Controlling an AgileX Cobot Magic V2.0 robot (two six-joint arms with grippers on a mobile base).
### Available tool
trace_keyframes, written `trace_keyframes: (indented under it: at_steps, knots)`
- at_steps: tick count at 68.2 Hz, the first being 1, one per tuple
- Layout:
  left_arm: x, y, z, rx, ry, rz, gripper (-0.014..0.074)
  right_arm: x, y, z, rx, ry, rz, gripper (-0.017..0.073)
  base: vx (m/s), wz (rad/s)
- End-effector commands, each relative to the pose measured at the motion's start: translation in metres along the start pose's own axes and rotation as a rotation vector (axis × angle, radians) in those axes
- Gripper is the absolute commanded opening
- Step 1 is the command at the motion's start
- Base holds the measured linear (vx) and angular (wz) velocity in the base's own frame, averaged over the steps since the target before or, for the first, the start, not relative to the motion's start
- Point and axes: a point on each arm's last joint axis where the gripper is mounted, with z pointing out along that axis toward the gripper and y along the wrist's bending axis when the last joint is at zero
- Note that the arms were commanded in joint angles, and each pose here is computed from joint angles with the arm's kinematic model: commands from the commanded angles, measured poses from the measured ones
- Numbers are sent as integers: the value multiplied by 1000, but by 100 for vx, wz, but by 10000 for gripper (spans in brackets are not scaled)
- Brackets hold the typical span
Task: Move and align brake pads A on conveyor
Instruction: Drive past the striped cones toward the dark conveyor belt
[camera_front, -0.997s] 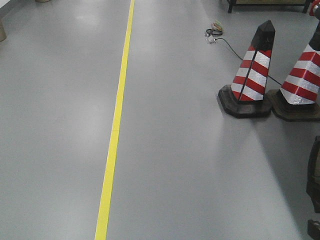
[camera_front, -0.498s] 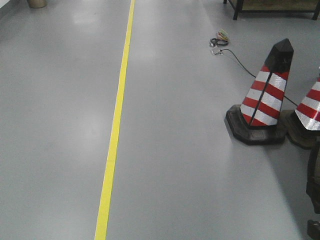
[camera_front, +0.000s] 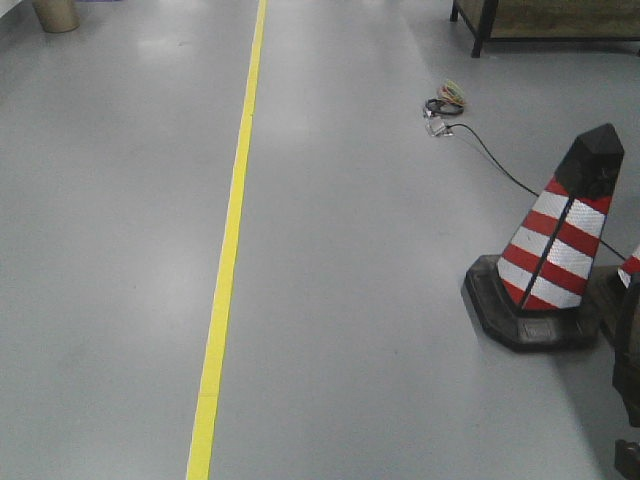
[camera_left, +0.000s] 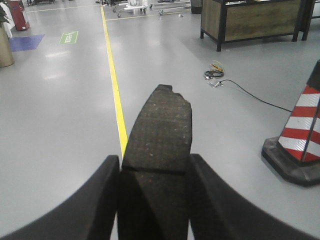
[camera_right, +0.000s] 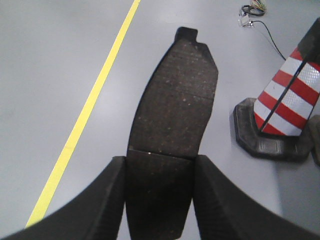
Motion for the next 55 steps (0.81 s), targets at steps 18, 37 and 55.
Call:
trace_keyframes:
  at_steps: [18, 37, 55]
  knots:
    - [-17, 1, -3, 2, -118, -16, 146, -17, -1, -5, 13, -112, -7, 4, 49, -3]
    - [-17, 1, -3, 2, -118, -16, 146, -17, -1, -5, 13, -112, -7, 4, 48, -9]
    - [-17, 1, -3, 2, -118, -16, 146, -17, -1, -5, 13, -112, -7, 4, 43, -31]
